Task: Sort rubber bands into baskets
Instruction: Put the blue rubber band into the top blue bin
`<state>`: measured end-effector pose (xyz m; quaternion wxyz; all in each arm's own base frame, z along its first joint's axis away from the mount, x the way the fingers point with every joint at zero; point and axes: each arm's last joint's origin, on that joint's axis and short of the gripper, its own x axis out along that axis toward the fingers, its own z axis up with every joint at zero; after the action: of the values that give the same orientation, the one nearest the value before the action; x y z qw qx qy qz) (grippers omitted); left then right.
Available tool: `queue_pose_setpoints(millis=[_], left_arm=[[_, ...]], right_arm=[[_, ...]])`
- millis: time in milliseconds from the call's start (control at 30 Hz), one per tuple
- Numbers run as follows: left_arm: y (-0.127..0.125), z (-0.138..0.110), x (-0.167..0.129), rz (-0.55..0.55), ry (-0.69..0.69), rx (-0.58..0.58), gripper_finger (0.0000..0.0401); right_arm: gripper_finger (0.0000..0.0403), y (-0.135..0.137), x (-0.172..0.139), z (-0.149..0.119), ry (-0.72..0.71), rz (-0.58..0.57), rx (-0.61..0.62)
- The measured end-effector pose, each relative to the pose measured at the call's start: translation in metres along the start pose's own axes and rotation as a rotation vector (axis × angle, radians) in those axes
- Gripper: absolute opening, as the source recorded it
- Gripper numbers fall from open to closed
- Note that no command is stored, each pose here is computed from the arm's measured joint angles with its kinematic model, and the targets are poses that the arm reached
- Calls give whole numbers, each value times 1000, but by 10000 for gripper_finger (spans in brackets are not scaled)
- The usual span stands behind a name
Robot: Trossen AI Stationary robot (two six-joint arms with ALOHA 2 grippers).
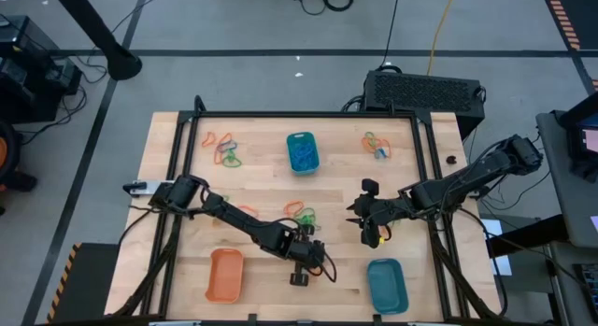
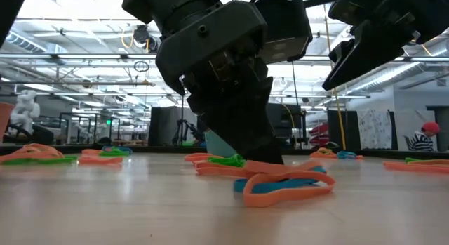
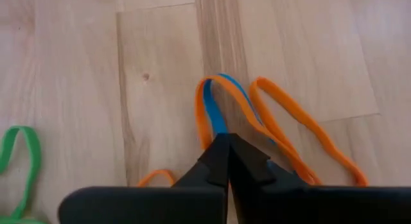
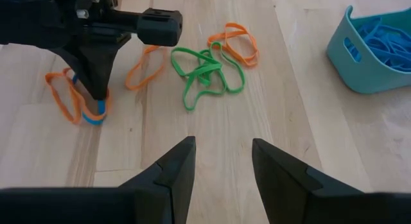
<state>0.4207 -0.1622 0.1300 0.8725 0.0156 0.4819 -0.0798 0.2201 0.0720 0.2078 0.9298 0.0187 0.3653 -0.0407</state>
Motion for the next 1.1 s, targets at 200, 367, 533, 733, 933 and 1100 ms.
queue_pose_setpoints(millis=[200,367,533,733,933,1100], left_arm=[[0,18,-15,49,-83,67,3],[-2,29,-25,82,-80,122,3],[0,25,-32,102,55,109,3],[-13,12,-35,22,175,21,2],[-18,8,-34,33,182,-46,19],[-21,8,-34,-3,185,-73,81]], right_arm=[[146,0,0,0,-1,1,0],[146,0,0,0,2,0,-1],[146,0,0,0,2,0,-1],[146,0,0,0,1,0,-16],[146,0,0,0,1,0,-19],[146,0,0,0,-1,1,-17]])
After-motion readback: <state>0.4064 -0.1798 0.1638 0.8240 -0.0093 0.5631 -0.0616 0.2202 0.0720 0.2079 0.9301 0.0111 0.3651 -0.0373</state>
